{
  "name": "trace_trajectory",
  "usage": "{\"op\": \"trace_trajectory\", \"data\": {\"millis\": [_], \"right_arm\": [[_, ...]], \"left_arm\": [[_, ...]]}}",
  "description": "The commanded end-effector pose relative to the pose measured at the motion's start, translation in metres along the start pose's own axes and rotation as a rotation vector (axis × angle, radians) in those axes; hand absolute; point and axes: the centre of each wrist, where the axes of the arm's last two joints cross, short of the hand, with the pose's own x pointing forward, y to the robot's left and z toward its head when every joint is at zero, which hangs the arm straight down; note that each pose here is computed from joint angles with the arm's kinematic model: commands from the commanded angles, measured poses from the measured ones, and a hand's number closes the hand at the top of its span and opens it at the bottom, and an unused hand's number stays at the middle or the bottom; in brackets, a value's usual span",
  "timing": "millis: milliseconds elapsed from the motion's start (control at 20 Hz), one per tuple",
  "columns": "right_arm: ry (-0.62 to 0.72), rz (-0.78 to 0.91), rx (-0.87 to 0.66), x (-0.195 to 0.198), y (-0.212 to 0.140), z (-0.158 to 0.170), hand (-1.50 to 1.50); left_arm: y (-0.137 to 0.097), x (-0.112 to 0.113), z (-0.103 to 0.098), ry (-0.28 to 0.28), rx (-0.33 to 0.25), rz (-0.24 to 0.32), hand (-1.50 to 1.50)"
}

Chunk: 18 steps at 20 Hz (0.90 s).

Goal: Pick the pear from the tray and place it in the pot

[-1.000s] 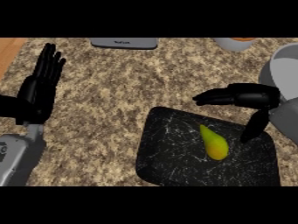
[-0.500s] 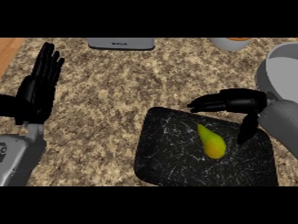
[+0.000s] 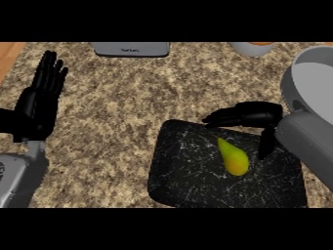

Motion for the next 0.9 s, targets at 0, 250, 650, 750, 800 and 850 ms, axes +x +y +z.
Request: {"op": "trace_trajectory", "data": {"millis": [0, 250, 650, 750, 800, 850], "right_arm": [[-0.121, -0.094, 0.065, -0.002, 0.004, -0.009, -1.5], [-0.147, -0.092, 0.063, -0.006, 0.018, -0.038, -1.5], [-0.168, -0.121, 0.085, -0.012, 0.046, -0.045, -1.5], [-0.253, -0.077, 0.129, 0.003, 0.053, -0.069, 1.5], [-0.302, -0.031, 0.129, -0.002, 0.069, -0.058, 1.5], [-0.32, -0.035, 0.093, 0.003, 0.042, -0.064, 1.5]], "left_arm": [[-0.003, 0.011, 0.008, -0.005, 0.003, 0.007, 0.0], [0.0, 0.001, 0.002, 0.002, 0.011, 0.003, 0.0], [0.007, 0.0, -0.001, -0.003, 0.013, 0.0, 0.0], [0.009, -0.004, -0.002, -0.001, 0.014, -0.018, 0.0], [0.007, 0.0, 0.0, 0.003, 0.022, -0.004, 0.0], [0.014, -0.013, 0.007, 0.006, 0.018, -0.014, 0.0]]}}
